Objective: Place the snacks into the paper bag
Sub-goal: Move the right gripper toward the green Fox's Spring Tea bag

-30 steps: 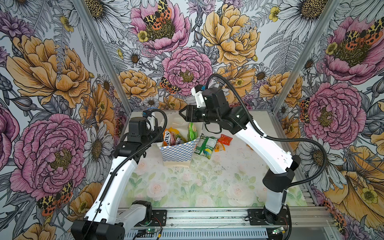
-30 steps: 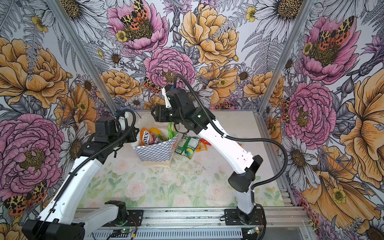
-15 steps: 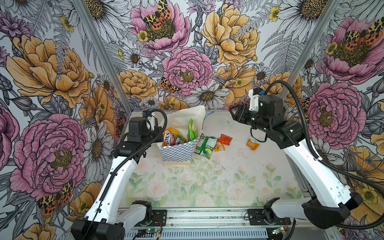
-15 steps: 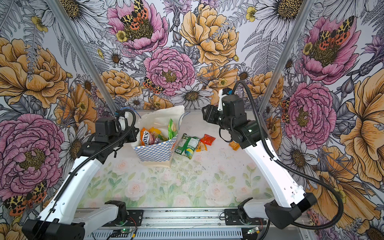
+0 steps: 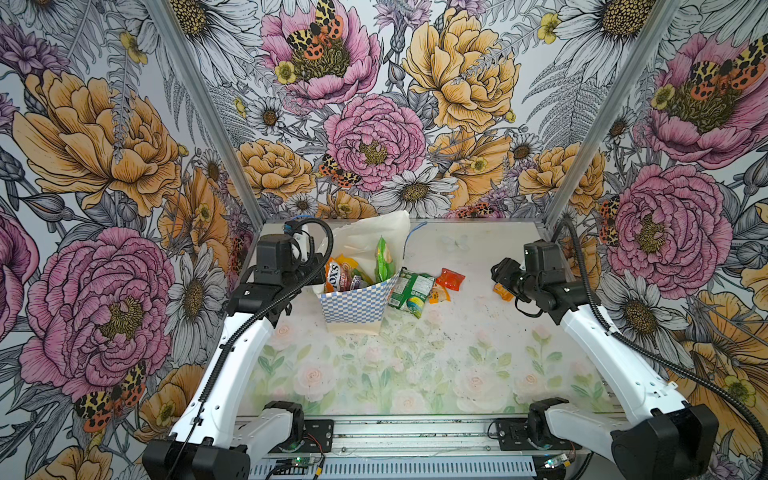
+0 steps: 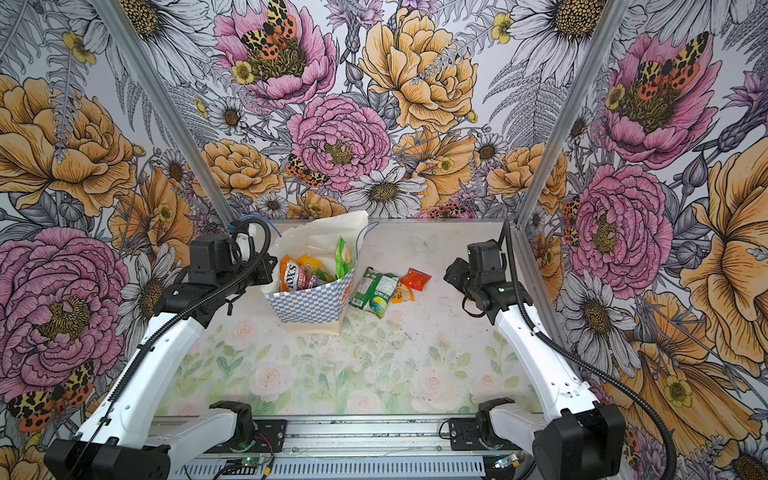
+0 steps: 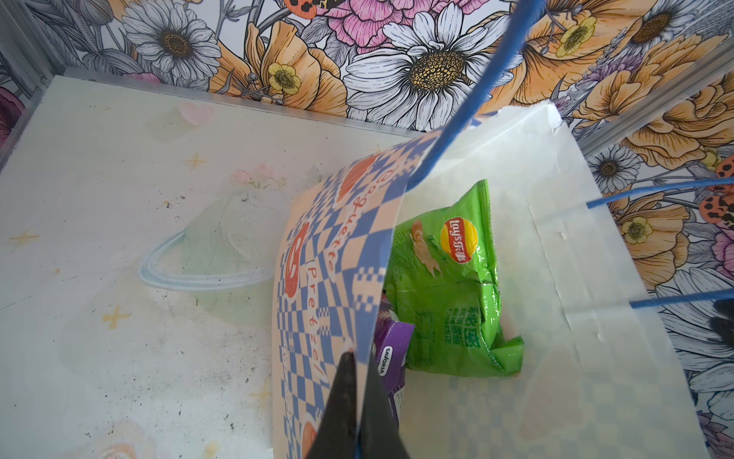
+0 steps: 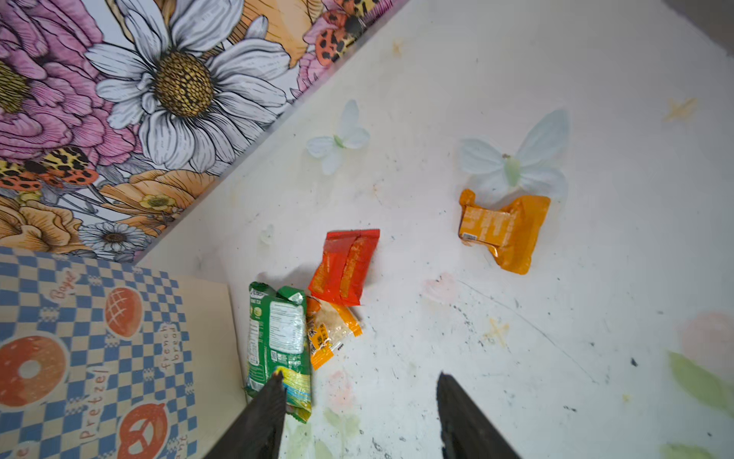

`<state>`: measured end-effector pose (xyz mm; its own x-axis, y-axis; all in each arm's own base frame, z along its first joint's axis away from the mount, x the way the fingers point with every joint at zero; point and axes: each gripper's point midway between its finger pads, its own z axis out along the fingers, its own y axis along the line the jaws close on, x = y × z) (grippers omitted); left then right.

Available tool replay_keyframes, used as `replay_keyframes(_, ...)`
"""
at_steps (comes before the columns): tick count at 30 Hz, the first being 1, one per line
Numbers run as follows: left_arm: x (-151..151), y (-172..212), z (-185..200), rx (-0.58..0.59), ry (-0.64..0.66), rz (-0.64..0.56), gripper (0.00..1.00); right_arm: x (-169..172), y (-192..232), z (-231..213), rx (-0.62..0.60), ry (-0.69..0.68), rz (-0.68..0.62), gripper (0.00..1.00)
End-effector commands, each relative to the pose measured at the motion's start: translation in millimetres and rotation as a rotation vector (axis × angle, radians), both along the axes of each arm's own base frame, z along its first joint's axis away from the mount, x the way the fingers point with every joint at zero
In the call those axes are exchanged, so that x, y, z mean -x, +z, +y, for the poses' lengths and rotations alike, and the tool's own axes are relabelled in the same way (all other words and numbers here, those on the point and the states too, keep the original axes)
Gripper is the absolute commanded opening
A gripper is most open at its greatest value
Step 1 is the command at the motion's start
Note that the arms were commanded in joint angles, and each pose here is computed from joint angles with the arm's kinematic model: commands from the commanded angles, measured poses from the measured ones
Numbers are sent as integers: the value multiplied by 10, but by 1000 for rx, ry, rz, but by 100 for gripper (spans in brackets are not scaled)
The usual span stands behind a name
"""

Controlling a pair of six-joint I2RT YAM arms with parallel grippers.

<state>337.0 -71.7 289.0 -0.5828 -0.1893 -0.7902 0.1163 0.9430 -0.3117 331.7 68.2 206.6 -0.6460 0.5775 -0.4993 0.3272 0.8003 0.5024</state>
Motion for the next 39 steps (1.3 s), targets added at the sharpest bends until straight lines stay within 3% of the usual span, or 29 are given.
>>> replay_keyframes(1,-66,242,16,13,9,-94,0,-84,-34,160,-98,23,-17,63)
replay_keyframes(9,-51,272,31,13,16,-103,0,-117,-707,675,-161,122,106,63)
replay_keyframes(21,-65,265,89,6,38,-104,0,-196,-984,1397,-172,319,154,62)
replay_keyframes(24,-66,261,87,7,37,-102,0,-376,-903,1482,-117,414,114,62)
replay_keyframes(29,-47,303,83,9,31,-115,0,-856,-700,1340,81,542,65,61)
replay_keyframes(34,-38,320,108,2,40,-122,0,-1246,-629,1368,73,635,25,62)
replay_keyframes(39,-32,326,110,1,40,-124,0,-1424,-799,1648,42,750,53,63)
